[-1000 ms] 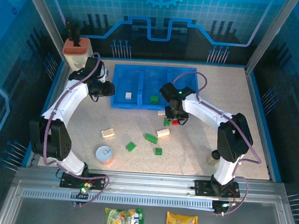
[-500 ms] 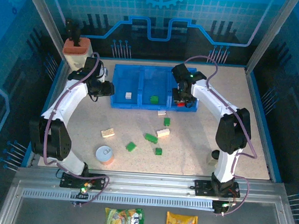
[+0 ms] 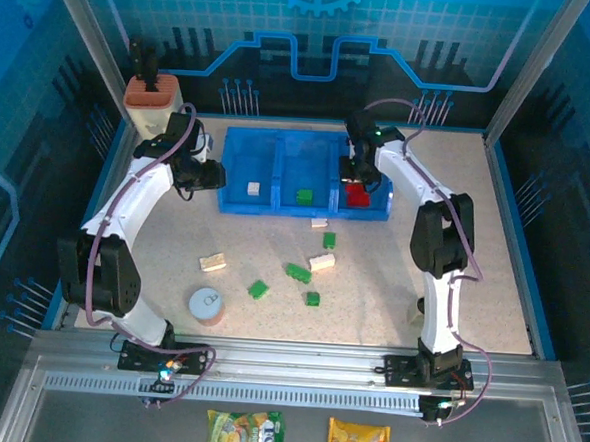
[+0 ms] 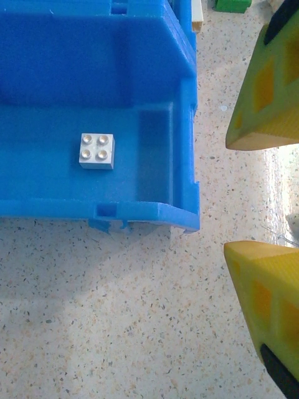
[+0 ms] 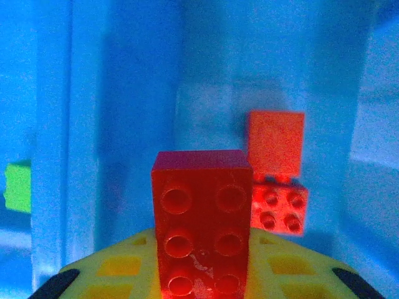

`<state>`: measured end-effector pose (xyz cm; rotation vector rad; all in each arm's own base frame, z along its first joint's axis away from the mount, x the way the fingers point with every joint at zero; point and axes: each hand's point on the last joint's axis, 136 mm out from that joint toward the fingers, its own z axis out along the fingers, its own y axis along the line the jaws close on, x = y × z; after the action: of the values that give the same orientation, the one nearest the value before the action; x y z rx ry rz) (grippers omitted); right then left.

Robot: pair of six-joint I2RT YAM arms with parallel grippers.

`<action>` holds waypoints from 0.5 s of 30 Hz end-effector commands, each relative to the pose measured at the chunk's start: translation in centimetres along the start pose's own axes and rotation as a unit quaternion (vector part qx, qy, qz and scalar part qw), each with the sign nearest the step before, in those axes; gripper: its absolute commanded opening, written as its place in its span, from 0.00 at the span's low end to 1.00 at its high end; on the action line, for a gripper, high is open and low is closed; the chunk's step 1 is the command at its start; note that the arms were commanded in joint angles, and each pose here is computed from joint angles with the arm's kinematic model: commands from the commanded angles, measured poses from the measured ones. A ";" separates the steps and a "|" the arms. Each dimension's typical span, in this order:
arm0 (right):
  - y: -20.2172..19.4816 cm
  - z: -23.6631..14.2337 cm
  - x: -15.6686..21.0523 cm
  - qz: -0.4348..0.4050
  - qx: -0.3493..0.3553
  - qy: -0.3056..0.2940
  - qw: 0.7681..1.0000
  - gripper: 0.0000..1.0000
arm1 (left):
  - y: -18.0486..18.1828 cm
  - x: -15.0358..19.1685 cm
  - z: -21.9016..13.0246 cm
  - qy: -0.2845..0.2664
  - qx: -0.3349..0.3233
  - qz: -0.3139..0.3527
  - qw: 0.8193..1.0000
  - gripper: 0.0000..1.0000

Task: Sort the legos into containers by color
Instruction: Place the lego in the container.

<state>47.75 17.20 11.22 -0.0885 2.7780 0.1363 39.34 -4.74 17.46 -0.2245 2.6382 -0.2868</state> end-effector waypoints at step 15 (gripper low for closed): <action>-0.2 6.9 -2.6 0.017 -0.039 0.019 0.999 0.35 | -0.2 0.2 -0.1 0.005 0.013 -0.003 1.000 0.43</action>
<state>52.10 17.27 6.20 -0.0543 2.8116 0.2090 39.33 -4.76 17.46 -0.2248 2.6382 -0.2879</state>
